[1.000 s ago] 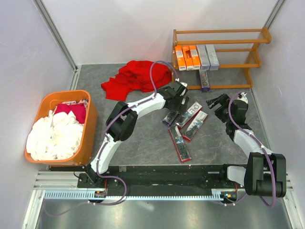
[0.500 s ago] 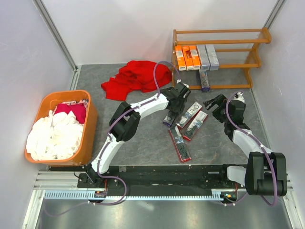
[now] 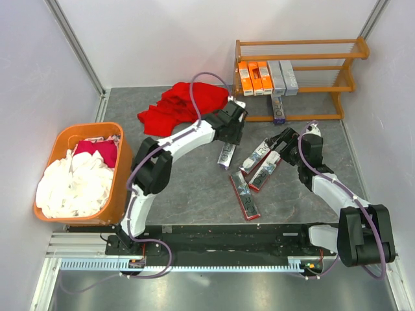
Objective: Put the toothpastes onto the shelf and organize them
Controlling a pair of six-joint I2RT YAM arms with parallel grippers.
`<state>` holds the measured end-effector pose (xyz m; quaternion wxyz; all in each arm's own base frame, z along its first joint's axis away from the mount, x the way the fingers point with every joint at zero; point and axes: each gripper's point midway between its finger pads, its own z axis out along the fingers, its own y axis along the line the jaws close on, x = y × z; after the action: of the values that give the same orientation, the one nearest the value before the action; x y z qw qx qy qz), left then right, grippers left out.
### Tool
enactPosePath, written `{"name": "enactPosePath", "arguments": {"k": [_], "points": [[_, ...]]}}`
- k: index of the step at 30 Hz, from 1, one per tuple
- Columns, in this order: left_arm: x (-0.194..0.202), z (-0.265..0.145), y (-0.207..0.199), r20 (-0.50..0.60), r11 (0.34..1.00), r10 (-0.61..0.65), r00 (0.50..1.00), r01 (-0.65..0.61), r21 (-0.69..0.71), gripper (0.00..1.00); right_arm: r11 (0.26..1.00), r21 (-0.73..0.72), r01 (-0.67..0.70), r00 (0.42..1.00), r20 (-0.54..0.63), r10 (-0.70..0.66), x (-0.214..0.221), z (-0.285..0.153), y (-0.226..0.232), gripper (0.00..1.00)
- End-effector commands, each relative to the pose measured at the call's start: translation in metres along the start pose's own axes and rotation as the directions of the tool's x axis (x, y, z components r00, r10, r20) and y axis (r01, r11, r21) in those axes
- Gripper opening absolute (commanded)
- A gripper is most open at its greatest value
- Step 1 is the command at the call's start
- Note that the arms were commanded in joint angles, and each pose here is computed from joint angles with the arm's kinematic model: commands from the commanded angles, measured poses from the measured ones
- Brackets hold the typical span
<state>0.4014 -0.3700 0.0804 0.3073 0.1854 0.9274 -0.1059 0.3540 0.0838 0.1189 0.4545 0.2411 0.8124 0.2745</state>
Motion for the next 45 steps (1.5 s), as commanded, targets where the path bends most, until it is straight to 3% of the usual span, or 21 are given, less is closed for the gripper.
{"name": "enactPosePath", "arguments": {"k": [1, 3, 5, 6, 11, 12, 14, 15, 17, 18, 20, 21, 24, 31, 38, 45], "points": [[-0.055, -0.057, 0.003, 0.157, 0.980, -0.164, 0.974, 0.142, 0.140, 0.56, 0.999, -0.047, 0.025, 0.998, 0.052, -0.023, -0.020, 0.002, 0.027, 0.98], [-0.053, -0.055, 0.022, 0.164, 0.965, -0.230, 0.959, 0.204, 0.164, 0.56, 0.998, -0.062, 0.033, 0.998, 0.050, -0.030, -0.019, 0.002, 0.034, 0.98], [-0.060, -0.075, 0.019, 0.155, 0.919, -0.317, 0.936, 0.263, 0.294, 0.55, 0.997, -0.071, 0.038, 0.998, 0.048, -0.035, -0.019, 0.002, 0.040, 0.98], [-0.057, -0.069, 0.036, 0.167, 0.895, -0.371, 0.913, 0.304, 0.327, 0.55, 0.995, -0.083, 0.047, 0.998, 0.048, -0.043, -0.018, 0.002, 0.047, 0.98], [-0.065, -0.109, 0.065, 0.105, 0.638, -0.647, 0.756, 0.460, 0.618, 0.49, 0.989, -0.123, 0.085, 0.996, 0.048, -0.079, -0.012, -0.001, 0.070, 0.98], [-0.060, -0.109, 0.081, 0.083, 0.571, -0.714, 0.695, 0.511, 0.642, 0.49, 0.986, -0.133, 0.097, 0.995, 0.047, -0.092, -0.008, -0.002, 0.078, 0.98], [-0.061, -0.121, 0.088, 0.054, 0.496, -0.759, 0.649, 0.522, 0.694, 0.49, 0.981, -0.147, 0.123, 0.992, 0.046, -0.117, -0.003, -0.003, 0.086, 0.98], [-0.061, -0.126, 0.099, 0.030, 0.422, -0.809, 0.587, 0.545, 0.725, 0.49, 0.978, -0.158, 0.139, 0.990, 0.051, -0.132, 0.000, -0.005, 0.096, 0.98], [-0.058, -0.131, 0.108, -0.021, 0.336, -0.846, 0.533, 0.563, 0.755, 0.49, 0.970, -0.174, 0.167, 0.986, 0.053, -0.160, 0.005, -0.009, 0.108, 0.98], [-0.050, -0.129, 0.109, -0.093, 0.250, -0.875, 0.475, 0.607, 0.754, 0.50, 0.963, -0.184, 0.198, 0.980, 0.053, -0.191, 0.014, -0.011, 0.116, 0.98], [-0.051, -0.137, 0.110, -0.113, 0.188, -0.887, 0.448, 0.574, 0.797, 0.50, 0.957, -0.174, 0.232, 0.972, 0.086, -0.220, 0.014, -0.016, 0.125, 0.98], [-0.051, -0.136, 0.110, -0.165, 0.127, -0.896, 0.412, 0.595, 0.794, 0.50, 0.940, -0.197, 0.279, 0.960, 0.082, -0.268, 0.027, -0.021, 0.136, 0.98], [-0.051, -0.137, 0.109, -0.208, 0.061, -0.899, 0.385, 0.582, 0.811, 0.49, 0.903, -0.195, 0.382, 0.923, 0.129, -0.362, 0.040, -0.034, 0.158, 0.98], [-0.052, -0.141, 0.108, -0.221, 0.037, -0.899, 0.378, 0.567, 0.823, 0.49, 0.810, -0.213, 0.546, 0.837, 0.184, -0.515, 0.082, -0.048, 0.207, 0.98], [-0.050, -0.143, 0.106, -0.234, 0.024, -0.895, 0.380, 0.564, 0.825, 0.49, 0.785, -0.227, 0.577, 0.816, 0.204, -0.541, 0.103, -0.040, 0.235, 0.97], [-0.050, -0.150, 0.103, -0.250, 0.009, -0.884, 0.395, 0.549, 0.836, 0.49, 0.785, -0.160, 0.598, 0.794, 0.251, -0.554, 0.097, -0.023, 0.239, 0.84]]}}
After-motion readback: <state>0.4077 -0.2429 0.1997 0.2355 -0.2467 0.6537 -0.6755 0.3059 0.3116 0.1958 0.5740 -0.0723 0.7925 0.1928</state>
